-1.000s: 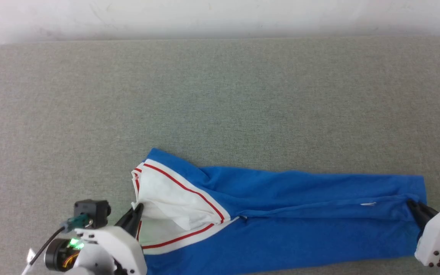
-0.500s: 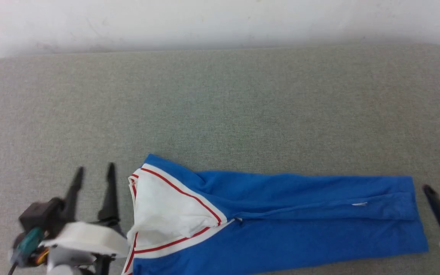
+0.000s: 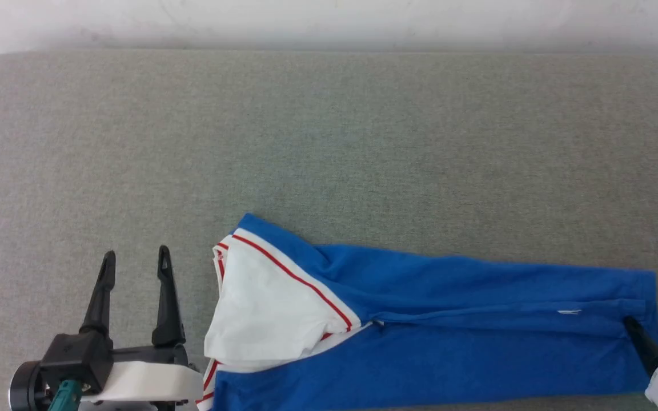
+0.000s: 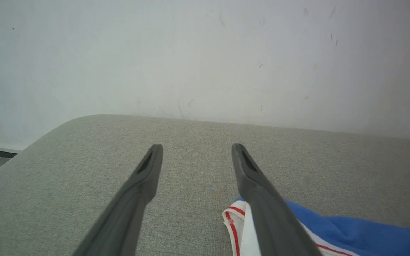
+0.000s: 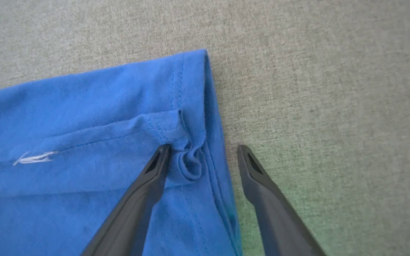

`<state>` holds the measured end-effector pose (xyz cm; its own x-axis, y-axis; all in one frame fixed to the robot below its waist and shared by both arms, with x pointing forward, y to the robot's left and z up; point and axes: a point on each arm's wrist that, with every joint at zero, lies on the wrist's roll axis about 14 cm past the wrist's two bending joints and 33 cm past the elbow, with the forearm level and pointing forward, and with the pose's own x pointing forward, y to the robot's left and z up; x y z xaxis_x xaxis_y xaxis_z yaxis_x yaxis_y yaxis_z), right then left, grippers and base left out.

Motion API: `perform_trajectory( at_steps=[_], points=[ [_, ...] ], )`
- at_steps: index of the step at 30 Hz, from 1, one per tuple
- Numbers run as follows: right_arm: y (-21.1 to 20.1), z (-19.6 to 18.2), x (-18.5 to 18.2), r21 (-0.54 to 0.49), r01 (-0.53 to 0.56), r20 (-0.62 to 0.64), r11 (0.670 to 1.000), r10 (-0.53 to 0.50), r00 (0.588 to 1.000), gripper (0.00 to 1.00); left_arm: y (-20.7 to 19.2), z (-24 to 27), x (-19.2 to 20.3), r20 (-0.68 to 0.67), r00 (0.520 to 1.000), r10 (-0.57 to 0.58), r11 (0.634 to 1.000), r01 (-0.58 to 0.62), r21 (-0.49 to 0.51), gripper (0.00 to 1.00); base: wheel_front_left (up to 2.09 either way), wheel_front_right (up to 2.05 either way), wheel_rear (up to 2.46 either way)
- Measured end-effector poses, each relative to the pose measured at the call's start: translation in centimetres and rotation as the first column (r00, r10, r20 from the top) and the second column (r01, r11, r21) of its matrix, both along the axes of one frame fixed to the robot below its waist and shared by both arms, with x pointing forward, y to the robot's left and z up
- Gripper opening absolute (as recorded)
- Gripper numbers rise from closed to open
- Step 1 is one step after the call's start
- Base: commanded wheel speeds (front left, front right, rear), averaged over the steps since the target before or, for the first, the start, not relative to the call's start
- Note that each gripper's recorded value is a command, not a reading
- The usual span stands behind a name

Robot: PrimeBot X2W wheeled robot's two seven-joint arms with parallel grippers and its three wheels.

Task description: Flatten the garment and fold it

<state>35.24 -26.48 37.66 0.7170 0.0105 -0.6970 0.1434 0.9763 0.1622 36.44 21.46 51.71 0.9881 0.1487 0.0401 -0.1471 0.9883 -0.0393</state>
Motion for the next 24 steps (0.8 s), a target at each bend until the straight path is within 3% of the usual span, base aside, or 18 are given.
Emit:
perform_trajectory(
  at_steps=[2, 3, 11, 15, 20, 24],
  points=[
    [0.2, -0.6, 0.2, 0.003, -0.003, -0.02, 1.0, 0.003, 1.0, 0.38, 0.2, -0.2, -0.1, -0.008, 1.0, 0.007, 1.0, -0.007, 0.006, 1.0, 0.0, 0.0, 0.0],
    [0.2, -0.9, 0.3, 0.007, -0.004, -0.03, 1.0, 0.004, 1.0, 0.0, 0.2, -0.3, -0.1, -0.013, 1.0, 0.011, 1.0, -0.01, 0.006, 1.0, 0.0, 0.0, 0.0],
    [0.6, -0.5, 0.9, 0.068, 0.032, -0.026, 0.997, -0.03, 0.999, 0.0, 0.6, 0.0, -0.5, -0.013, 1.0, 0.027, 1.0, -0.027, 0.009, 1.0, 0.0, 0.0, 0.0],
    [-2.0, 0.7, 0.4, 0.029, 0.095, 0.005, 0.995, -0.095, 0.995, 0.0, 0.5, 0.7, -1.0, 0.001, 1.0, 0.023, 1.0, -0.023, 0.011, 1.0, 0.0, 0.0, 0.0],
    [-7.6, 3.7, -0.6, -0.094, 0.18, 0.067, 0.979, -0.174, 0.983, 0.0, 0.4, 1.0, -1.9, 0.005, 1.0, 0.024, 1.0, -0.024, 0.006, 1.0, 0.0, 0.0, 0.0],
    [-8.0, 5.8, -0.5, -0.119, 0.17, 0.109, 0.978, -0.157, 0.981, 0.0, 0.7, 0.8, -3.0, -0.006, 0.999, 0.04, 0.999, -0.04, -0.001, 1.0, 0.0, 0.0, 0.0]
  ],
)
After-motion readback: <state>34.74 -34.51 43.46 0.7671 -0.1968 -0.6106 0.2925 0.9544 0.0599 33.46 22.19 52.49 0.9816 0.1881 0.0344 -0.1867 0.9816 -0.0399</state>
